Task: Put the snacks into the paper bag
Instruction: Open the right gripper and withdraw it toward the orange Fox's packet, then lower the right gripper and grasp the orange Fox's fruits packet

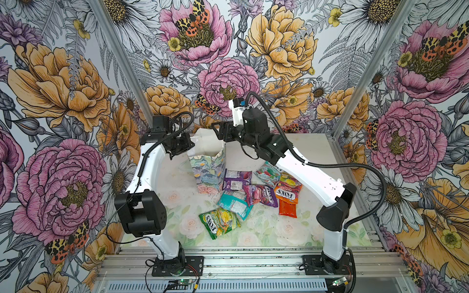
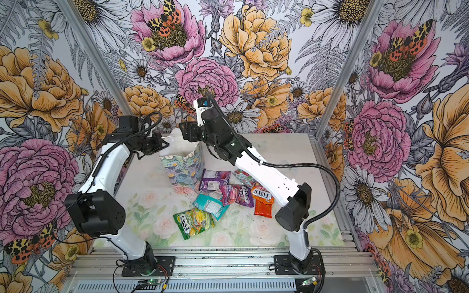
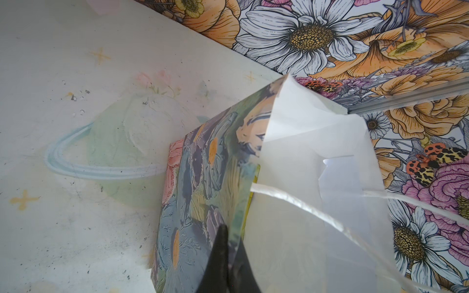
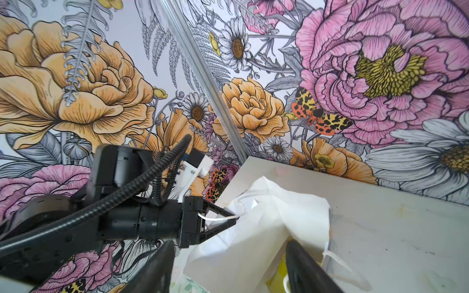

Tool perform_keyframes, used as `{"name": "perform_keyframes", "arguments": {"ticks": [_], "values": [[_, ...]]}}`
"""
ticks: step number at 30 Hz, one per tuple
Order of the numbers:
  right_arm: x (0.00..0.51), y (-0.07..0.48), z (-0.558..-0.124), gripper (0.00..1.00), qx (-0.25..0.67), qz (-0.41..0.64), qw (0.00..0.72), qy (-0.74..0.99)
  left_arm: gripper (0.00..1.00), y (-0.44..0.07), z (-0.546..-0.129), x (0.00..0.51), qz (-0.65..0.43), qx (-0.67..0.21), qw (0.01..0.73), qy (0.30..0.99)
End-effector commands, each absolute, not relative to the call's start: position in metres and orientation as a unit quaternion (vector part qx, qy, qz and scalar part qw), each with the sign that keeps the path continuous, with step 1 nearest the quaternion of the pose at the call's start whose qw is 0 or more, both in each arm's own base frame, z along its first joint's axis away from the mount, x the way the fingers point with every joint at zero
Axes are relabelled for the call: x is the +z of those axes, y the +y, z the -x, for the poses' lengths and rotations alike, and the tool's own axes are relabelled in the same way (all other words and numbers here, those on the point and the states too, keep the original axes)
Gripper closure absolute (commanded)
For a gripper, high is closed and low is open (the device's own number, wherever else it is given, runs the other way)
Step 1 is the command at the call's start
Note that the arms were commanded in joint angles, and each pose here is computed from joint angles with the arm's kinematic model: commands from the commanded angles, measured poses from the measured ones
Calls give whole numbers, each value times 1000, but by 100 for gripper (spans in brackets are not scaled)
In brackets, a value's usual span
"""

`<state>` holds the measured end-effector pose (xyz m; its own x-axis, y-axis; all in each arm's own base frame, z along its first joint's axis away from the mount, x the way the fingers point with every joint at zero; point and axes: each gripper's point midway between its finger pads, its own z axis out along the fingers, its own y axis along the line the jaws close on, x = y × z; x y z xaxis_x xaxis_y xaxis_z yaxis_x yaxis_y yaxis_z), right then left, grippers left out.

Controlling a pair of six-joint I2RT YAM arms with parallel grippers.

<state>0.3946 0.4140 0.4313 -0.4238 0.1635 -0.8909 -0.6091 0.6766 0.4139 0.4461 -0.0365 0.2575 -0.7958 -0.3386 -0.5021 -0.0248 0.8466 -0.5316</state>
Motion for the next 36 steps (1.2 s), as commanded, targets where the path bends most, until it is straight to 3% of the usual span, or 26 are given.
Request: {"name": "perform_keyframes", "arguments": {"ticks": [1, 10, 19, 26, 36], "values": [[458, 369, -384, 28, 356, 142, 550, 742, 100, -30, -446, 261, 98, -252, 318, 909], [360, 244, -353, 25, 273, 18, 513, 813, 100, -25, -447, 262, 99, -252, 322, 907], [232, 163, -321, 14, 229, -109, 414, 875, 100, -22, -448, 264, 103, -262, 325, 903], [154, 109, -313, 17, 193, -167, 338, 906, 100, -23, -448, 264, 102, -264, 325, 902], [90, 60, -311, 22, 133, -195, 278, 931, 100, -24, -448, 263, 103, -269, 323, 902]]}}
